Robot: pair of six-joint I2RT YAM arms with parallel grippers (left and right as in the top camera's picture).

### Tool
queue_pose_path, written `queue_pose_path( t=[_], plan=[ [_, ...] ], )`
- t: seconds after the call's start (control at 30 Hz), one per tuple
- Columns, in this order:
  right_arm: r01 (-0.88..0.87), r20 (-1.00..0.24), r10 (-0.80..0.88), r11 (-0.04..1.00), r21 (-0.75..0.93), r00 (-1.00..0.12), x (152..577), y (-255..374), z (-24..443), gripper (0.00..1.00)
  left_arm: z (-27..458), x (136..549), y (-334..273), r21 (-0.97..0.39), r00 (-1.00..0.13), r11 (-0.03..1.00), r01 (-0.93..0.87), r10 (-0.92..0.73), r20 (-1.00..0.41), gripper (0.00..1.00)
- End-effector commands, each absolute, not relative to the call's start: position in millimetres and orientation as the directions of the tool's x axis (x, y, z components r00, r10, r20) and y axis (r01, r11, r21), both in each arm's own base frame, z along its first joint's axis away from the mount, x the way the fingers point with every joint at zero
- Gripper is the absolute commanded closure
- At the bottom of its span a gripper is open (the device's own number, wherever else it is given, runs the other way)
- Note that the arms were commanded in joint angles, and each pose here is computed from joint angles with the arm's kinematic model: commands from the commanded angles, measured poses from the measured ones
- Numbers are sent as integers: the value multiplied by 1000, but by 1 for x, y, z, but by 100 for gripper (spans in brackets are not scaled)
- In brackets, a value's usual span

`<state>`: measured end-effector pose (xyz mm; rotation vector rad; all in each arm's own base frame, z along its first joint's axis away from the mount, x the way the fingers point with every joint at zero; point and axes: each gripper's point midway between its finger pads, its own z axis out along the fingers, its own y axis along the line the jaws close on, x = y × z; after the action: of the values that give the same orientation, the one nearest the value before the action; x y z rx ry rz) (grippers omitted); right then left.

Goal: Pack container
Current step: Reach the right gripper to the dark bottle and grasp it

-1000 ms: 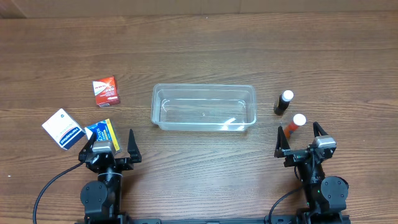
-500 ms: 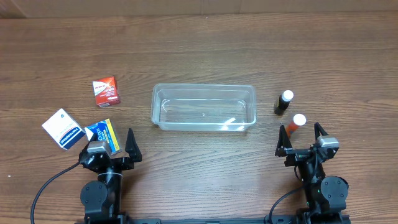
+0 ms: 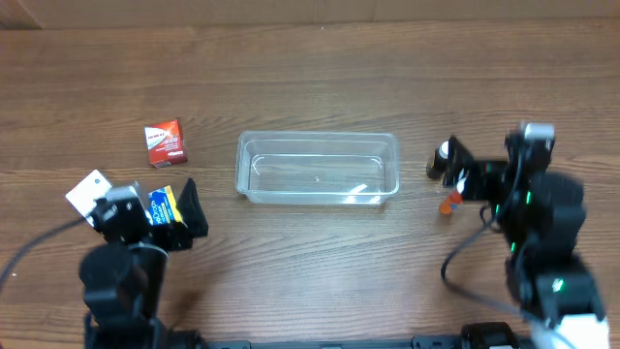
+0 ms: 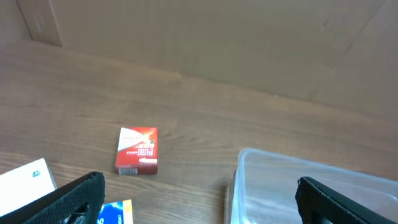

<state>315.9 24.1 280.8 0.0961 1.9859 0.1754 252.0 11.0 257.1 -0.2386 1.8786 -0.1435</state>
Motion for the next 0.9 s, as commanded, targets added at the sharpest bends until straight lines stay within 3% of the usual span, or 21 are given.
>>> queue_pose_path(
  t=[0.0,0.1,0.27,0.37,0.57,0.87],
  plan=[
    [8,-864,147,987,163,-482,343,25,318,0,292,262,8,-217,-384,971,-95,-237,-892,0],
    [45,-754,142,988,148,-642,356,23,313,0,297,265,9,-210,-532,968,-135,-250,-809,0],
    [93,-442,169,978,188,-881,351,24,268,0,278,262,11,-172,-749,965,-199,-263,-608,0],
    [105,-376,168,977,183,-911,353,23,249,0,257,264,15,-137,-814,963,-231,-268,-516,0],
    [126,-420,171,983,132,-891,368,12,248,0,234,270,15,-121,-863,962,-244,-273,-426,0],
    [181,-137,192,980,87,-972,380,12,154,0,231,272,15,-119,-867,962,-246,-273,-416,0]
  ],
)
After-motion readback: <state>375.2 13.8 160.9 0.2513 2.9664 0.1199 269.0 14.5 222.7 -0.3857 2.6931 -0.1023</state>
